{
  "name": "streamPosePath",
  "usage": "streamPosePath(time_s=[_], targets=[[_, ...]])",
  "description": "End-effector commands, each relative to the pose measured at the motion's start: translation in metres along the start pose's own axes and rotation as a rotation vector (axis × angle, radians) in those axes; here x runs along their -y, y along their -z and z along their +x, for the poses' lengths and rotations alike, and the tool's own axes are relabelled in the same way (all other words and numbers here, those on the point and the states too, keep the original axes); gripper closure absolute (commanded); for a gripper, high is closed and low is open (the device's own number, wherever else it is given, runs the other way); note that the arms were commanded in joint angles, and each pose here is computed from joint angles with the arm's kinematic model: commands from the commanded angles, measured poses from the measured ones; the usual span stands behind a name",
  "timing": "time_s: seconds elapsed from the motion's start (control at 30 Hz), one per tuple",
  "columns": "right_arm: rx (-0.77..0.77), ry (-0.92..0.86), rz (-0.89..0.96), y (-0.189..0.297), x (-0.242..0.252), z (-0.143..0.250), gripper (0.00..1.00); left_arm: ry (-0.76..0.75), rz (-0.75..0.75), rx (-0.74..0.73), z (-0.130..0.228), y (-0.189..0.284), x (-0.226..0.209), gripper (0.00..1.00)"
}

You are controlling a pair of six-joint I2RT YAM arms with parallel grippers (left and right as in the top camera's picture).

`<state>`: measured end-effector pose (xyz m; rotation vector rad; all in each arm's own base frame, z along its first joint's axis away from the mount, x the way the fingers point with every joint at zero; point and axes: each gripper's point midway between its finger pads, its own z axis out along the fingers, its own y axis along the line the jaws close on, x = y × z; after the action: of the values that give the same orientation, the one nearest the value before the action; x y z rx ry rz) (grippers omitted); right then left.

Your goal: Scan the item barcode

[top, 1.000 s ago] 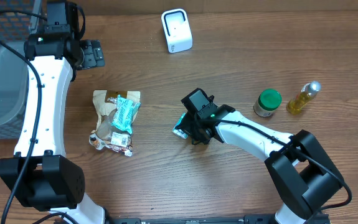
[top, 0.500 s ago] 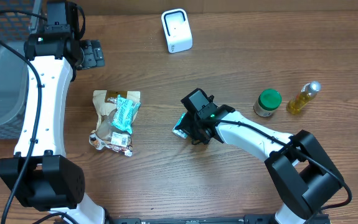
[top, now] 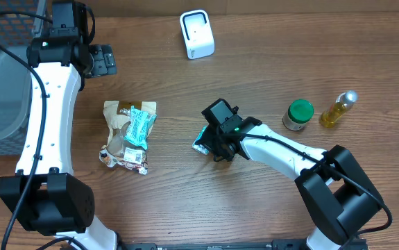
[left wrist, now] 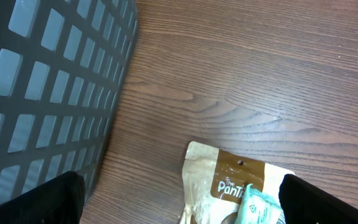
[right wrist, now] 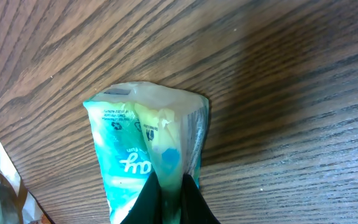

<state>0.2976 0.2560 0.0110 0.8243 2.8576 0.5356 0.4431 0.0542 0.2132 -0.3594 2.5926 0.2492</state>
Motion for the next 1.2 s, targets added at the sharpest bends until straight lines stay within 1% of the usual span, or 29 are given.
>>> streamPosePath(time_s=[0.0,0.8,0.93,1.1,1.17], targets=[[0.021,0.004,0.033,-0.005,0.009,-0.002,0.96,-0.008,0.0,0.035,-0.008,0.011,-0.001,0.0],[0.028,0.009,0.026,-0.005,0.007,-0.003,0.96,-0.008,0.0,0.035,-0.008,0.011,-0.001,0.0],[0.021,0.111,0.019,-0.004,0.006,-0.002,0.96,-0.008,0.0,0.035,-0.008,0.011,-0.001,0.0],[-0.039,0.113,-0.015,-0.003,0.0,0.008,0.97,-0.008,0.0,0.035,-0.008,0.011,-0.001,0.0],[-0.067,0.147,-0.041,-0.002,-0.005,0.013,0.97,-0.008,0.0,0.035,-0.008,0.011,-0.001,0.01]])
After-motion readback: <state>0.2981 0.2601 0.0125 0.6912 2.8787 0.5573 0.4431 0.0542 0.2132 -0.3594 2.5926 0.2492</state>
